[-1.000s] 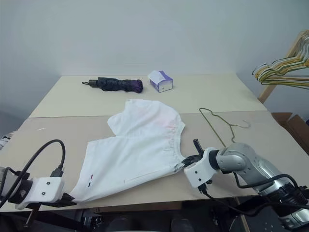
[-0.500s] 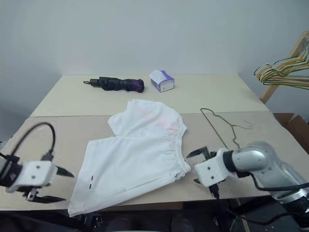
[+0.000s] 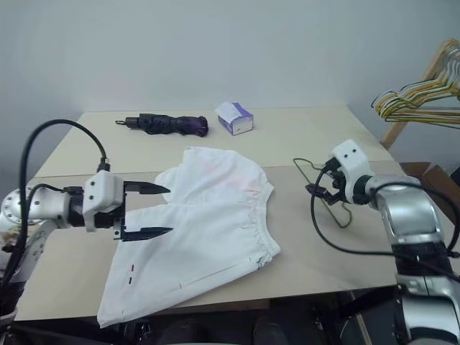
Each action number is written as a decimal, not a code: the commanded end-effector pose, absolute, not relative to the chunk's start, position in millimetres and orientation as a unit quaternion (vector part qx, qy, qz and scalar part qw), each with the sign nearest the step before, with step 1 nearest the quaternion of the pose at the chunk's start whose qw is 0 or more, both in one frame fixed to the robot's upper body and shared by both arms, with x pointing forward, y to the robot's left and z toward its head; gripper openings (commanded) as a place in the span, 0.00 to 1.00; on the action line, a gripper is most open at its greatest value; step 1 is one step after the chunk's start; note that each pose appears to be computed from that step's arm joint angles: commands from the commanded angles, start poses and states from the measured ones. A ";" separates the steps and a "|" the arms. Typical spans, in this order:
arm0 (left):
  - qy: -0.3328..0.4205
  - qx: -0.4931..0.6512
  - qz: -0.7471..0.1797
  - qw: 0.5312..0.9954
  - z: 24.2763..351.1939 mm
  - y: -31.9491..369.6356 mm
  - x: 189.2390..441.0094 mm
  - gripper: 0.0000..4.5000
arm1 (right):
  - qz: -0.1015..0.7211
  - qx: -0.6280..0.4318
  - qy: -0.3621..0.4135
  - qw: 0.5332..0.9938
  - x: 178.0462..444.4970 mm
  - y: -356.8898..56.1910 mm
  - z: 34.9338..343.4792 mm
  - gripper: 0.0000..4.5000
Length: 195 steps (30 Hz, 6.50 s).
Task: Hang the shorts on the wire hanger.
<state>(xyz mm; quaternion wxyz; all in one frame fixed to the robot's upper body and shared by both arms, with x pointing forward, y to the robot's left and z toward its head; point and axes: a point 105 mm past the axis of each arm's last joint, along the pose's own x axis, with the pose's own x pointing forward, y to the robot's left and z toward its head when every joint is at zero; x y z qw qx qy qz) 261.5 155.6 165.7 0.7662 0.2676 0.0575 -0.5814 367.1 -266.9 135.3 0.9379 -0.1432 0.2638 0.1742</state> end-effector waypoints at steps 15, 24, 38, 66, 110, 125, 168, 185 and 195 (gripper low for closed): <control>-0.017 0.263 -0.591 0.762 181.5 113.8 270.9 0.99 | 0.236 -0.130 0.387 0.882 379.8 -277.5 72.2 1.00; -0.013 0.265 -0.591 0.762 179.3 114.2 268.7 1.00 | 0.241 -0.136 0.433 0.858 375.8 -273.9 55.4 0.49; -0.031 0.215 -0.536 0.816 189.7 110.1 287.6 1.00 | 0.218 -0.167 0.377 0.885 388.9 -268.8 64.1 0.01; -0.041 -0.415 -0.365 0.832 240.5 85.5 346.8 1.00 | 0.337 -0.255 -0.133 0.896 304.4 -90.9 185.3 0.01; -0.161 -0.220 -0.707 0.652 304.1 138.9 276.7 0.00 | 0.640 0.027 0.148 0.754 265.6 -150.0 213.6 0.99; -0.186 -0.201 -0.694 0.665 295.9 126.9 280.8 0.00 | 0.665 0.017 0.154 0.731 275.1 -94.2 210.8 0.99; -0.044 -0.202 -0.605 0.769 223.2 124.2 318.5 0.69 | 0.628 0.067 0.111 0.768 288.2 -97.5 227.8 0.00; 0.089 0.075 -0.607 0.786 146.7 128.8 292.7 1.00 | 0.444 0.186 0.439 0.759 218.1 -223.9 133.1 0.00; 0.102 0.115 -0.614 0.774 145.2 128.5 279.3 1.00 | 0.409 0.268 0.541 0.684 204.3 -245.5 92.1 0.00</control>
